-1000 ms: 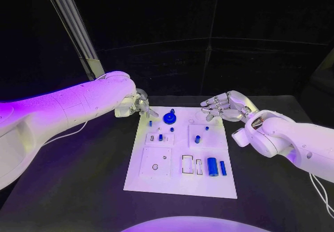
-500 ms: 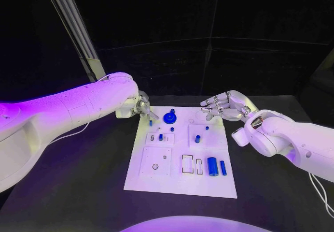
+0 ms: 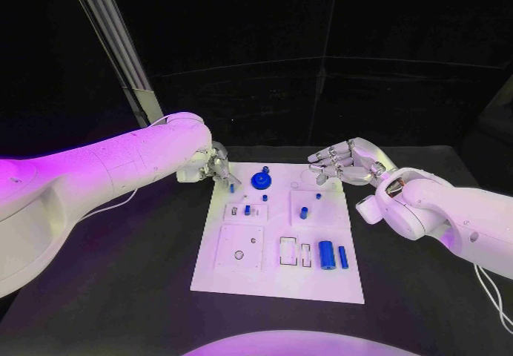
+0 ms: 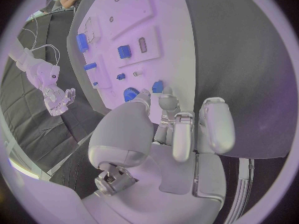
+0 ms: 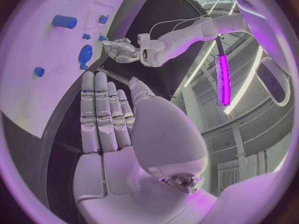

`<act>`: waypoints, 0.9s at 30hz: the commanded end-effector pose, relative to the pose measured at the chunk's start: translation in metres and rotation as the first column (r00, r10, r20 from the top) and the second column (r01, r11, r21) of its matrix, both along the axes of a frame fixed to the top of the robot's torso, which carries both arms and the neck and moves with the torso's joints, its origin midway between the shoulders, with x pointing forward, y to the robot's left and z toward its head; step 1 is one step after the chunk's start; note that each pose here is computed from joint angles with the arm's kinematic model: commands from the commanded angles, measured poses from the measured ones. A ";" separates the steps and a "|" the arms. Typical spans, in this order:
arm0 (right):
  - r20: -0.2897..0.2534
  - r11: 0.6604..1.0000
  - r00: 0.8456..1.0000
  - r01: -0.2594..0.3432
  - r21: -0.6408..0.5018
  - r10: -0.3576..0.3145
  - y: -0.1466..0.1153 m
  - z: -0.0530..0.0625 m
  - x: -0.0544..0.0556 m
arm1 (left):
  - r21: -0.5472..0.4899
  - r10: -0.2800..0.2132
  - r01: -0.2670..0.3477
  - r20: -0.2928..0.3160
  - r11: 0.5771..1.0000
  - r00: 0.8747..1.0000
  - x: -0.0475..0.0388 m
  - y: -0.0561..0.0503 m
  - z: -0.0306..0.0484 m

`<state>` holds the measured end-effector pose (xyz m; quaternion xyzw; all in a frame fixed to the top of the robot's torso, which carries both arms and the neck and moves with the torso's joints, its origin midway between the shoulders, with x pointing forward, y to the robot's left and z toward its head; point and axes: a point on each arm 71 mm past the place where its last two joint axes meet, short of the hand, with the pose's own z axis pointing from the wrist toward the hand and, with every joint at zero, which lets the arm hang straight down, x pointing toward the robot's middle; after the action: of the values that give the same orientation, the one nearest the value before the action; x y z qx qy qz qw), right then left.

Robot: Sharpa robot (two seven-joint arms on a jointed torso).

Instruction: Assemble the parts on the task board

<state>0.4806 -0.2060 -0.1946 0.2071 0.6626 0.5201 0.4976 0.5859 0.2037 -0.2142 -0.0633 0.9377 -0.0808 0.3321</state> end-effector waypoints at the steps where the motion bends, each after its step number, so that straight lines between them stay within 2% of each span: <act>1: 0.007 1.000 1.000 -0.007 0.009 0.007 0.001 0.002 0.000 | 0.002 -0.018 0.018 -0.014 1.000 1.000 -0.0004 0.000 -0.0001; 14: 0.006 1.000 1.000 -0.010 0.009 0.010 0.002 0.002 0.000 | -0.021 -0.023 0.023 0.004 0.999 1.000 0.0009 -0.002 0.0006; 27: 0.004 1.000 1.000 -0.014 0.009 0.014 0.004 0.001 0.000 | -0.031 -0.039 0.039 -0.003 0.999 0.999 0.0005 -0.005 0.0003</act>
<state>0.4812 -0.2039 -0.1950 0.2064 0.6627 0.5214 0.4964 0.5863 0.2003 -0.2148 -0.0572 0.9375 -0.0932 0.3304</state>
